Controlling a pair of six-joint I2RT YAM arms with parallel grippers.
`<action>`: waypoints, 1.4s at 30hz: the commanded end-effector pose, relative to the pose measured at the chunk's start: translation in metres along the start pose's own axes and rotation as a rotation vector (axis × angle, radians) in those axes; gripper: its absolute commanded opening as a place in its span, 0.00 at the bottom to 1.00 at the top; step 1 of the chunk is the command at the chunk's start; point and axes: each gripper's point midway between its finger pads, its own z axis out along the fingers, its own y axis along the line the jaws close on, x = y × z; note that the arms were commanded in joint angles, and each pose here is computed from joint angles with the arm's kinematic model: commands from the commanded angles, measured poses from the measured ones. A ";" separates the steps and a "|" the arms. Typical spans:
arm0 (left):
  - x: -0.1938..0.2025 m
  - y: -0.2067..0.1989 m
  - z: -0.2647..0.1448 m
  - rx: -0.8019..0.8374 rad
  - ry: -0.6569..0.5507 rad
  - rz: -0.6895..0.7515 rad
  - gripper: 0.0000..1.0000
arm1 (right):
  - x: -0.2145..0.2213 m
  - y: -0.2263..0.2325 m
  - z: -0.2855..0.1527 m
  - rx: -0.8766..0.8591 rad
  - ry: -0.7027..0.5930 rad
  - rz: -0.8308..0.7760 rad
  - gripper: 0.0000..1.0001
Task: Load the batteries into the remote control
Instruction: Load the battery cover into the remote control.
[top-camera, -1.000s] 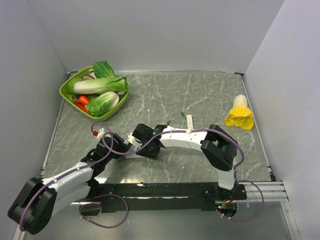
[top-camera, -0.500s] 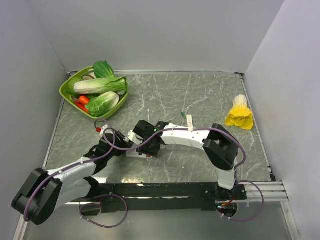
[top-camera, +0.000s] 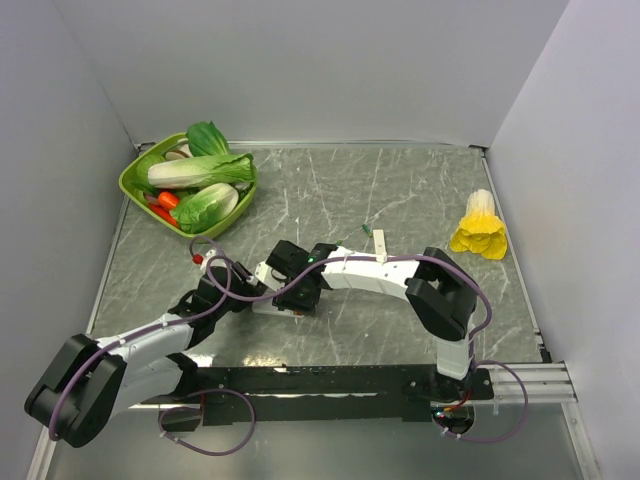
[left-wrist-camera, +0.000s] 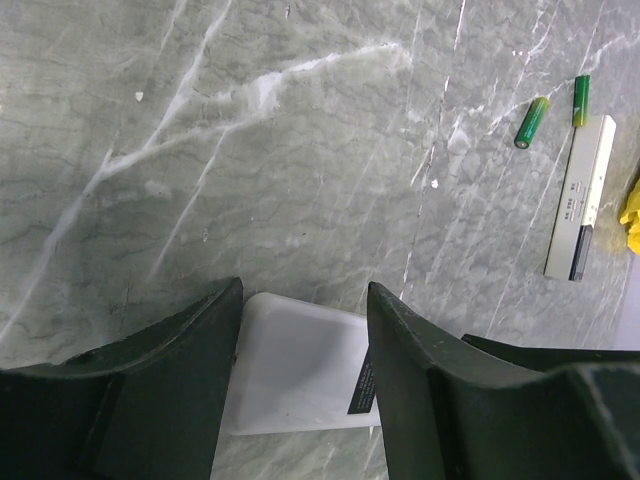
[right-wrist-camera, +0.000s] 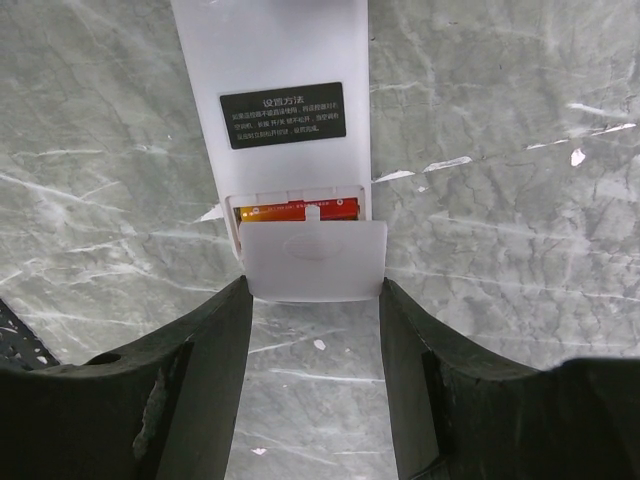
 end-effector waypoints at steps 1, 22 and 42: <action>0.016 0.015 -0.001 -0.043 0.072 0.047 0.59 | -0.021 -0.002 -0.004 -0.001 -0.051 -0.053 0.33; 0.017 0.016 -0.001 -0.045 0.072 0.044 0.59 | -0.009 -0.001 0.012 -0.002 -0.006 -0.044 0.33; 0.016 0.016 -0.001 -0.046 0.071 0.044 0.60 | 0.003 0.000 0.007 -0.004 0.048 -0.046 0.36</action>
